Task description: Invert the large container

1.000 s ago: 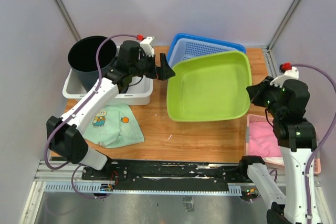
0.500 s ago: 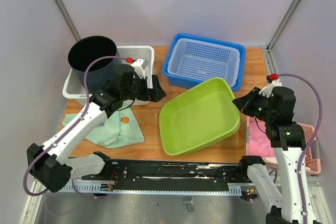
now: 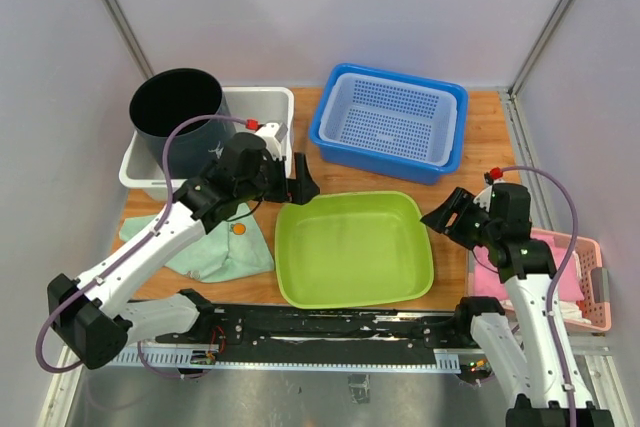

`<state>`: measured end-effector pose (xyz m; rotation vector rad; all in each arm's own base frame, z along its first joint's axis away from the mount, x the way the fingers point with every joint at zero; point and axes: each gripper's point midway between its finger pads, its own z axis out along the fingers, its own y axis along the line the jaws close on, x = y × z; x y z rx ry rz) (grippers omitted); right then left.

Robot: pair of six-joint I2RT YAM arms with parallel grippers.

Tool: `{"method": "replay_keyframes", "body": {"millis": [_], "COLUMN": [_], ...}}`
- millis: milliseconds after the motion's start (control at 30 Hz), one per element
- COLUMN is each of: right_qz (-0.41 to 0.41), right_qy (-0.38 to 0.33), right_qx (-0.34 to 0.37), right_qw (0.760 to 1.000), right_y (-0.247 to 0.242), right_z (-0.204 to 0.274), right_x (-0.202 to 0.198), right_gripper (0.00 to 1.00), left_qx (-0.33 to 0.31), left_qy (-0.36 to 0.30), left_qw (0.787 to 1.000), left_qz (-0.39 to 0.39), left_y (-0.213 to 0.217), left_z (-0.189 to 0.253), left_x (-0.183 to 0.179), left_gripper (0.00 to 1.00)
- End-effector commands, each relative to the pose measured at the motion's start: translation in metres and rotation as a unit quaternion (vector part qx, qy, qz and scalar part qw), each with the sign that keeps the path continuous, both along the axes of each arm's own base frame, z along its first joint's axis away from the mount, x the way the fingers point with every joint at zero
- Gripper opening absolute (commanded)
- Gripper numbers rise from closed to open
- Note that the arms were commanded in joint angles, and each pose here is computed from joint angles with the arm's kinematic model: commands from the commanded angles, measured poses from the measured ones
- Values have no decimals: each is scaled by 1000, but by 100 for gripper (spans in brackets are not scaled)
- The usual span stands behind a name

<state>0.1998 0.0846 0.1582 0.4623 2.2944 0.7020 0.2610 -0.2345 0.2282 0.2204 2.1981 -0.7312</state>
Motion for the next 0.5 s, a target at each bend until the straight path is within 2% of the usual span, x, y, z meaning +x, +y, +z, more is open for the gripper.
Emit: {"method": "replay_keyframes", "body": {"millis": [0,100,200,267,333,467], "right_qz": [5,14,38,67,106,179], "right_qy": [-24,-33,-52,-64,-75,-75], "right_qx": [-74,-120,-137,-160,-189,-232], "right_qw": [997,992,988,983,973,953], "right_y": [-20,-30,-18,5,40,121], "right_z": [24,41,58,64,67,55], "right_x": [6,8,9,9,5,-2], "right_gripper": [69,72,72,72,72,73], "left_qx": [23,52,82,94,91,51], "left_qy": [-8,-5,-3,22,36,26], "left_qw": [999,996,991,991,987,981], "left_qz": [31,71,104,96,125,186], "left_y": [18,40,63,74,95,115], "left_z": [7,5,10,10,18,50], "left_x": [-3,-6,-11,-15,-7,10], "left_gripper": [99,99,99,99,99,99]}}
